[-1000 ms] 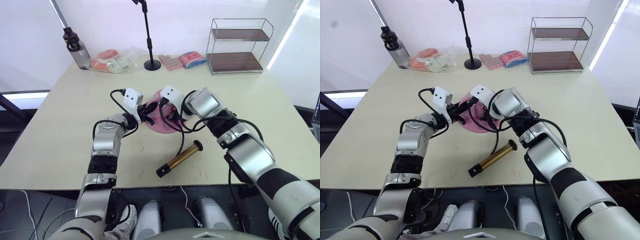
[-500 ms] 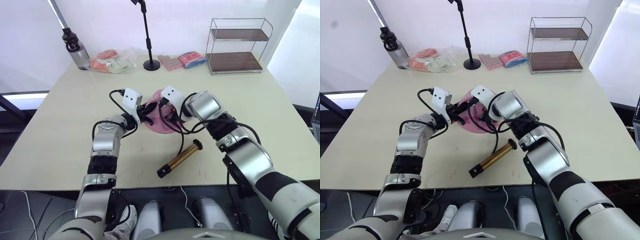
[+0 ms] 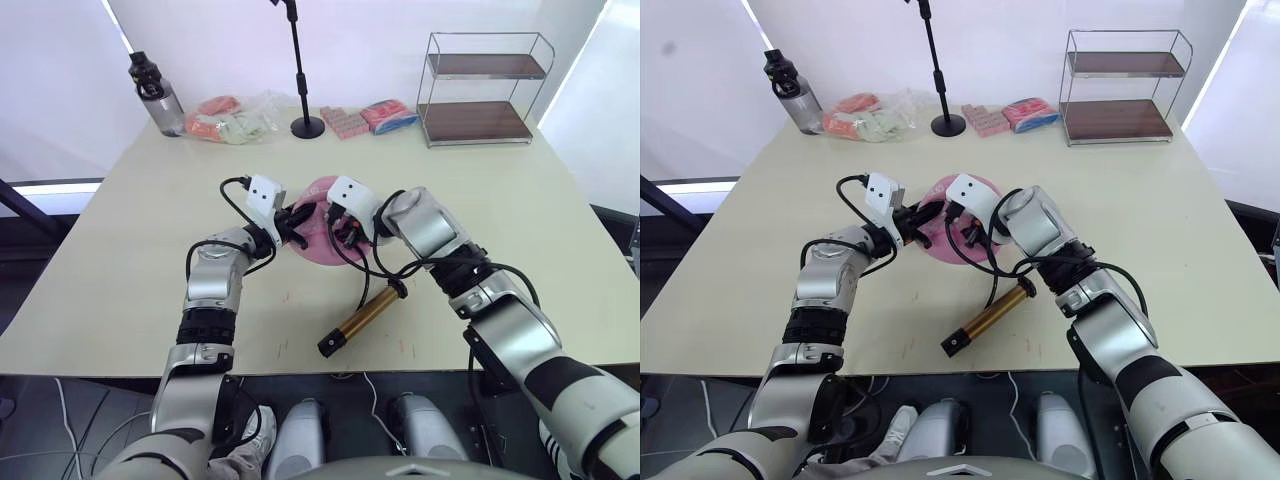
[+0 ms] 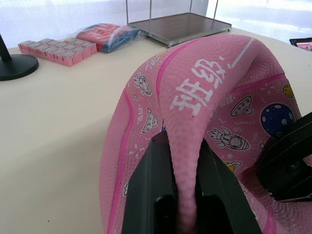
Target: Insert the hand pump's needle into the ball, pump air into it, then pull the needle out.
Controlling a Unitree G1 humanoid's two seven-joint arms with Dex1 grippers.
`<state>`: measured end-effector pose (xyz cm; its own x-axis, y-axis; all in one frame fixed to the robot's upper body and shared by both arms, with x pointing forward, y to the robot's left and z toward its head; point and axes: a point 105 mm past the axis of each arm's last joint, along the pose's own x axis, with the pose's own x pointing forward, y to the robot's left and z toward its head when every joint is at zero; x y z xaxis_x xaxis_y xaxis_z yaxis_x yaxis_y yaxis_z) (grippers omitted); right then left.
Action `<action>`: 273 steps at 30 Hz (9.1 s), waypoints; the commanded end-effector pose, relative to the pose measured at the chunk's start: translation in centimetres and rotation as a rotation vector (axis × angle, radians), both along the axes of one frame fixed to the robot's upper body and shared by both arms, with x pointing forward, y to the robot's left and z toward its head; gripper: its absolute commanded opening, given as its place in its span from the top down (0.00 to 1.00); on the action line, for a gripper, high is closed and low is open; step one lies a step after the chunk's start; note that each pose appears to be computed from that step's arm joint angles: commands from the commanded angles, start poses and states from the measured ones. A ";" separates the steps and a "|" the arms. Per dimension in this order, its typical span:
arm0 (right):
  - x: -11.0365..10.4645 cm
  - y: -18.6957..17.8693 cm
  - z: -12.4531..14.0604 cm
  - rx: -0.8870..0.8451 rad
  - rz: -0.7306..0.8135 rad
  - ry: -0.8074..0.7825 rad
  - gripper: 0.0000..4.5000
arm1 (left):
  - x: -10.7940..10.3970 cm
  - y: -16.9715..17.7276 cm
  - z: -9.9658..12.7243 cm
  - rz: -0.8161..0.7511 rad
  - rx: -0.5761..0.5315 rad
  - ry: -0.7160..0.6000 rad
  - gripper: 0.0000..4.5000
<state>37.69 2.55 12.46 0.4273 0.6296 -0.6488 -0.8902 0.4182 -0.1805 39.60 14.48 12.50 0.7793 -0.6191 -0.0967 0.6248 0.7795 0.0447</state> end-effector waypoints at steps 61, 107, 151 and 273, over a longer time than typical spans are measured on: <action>-2.6 -7.3 3.8 0.452 -0.292 0.185 0.28 | -1.0 -4.0 -3.1 -0.140 0.002 0.101 1.00; -2.5 -7.1 3.9 0.459 -0.300 0.189 0.92 | -1.2 -4.1 -3.7 -0.141 0.006 0.113 1.00; -0.5 -0.7 -1.5 -0.305 0.163 -0.055 0.92 | -1.3 -4.3 -4.9 -0.072 -0.042 0.221 1.00; -0.5 -13.4 -4.0 -0.127 -0.402 0.074 0.92 | -0.3 -2.1 -5.8 -0.037 0.008 0.232 1.00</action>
<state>36.98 -5.14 11.44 0.5410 0.5317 -0.6516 -0.8053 0.5511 -0.2188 39.44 9.25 10.81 0.6601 -0.7388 -0.1358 0.7407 0.6703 -0.0466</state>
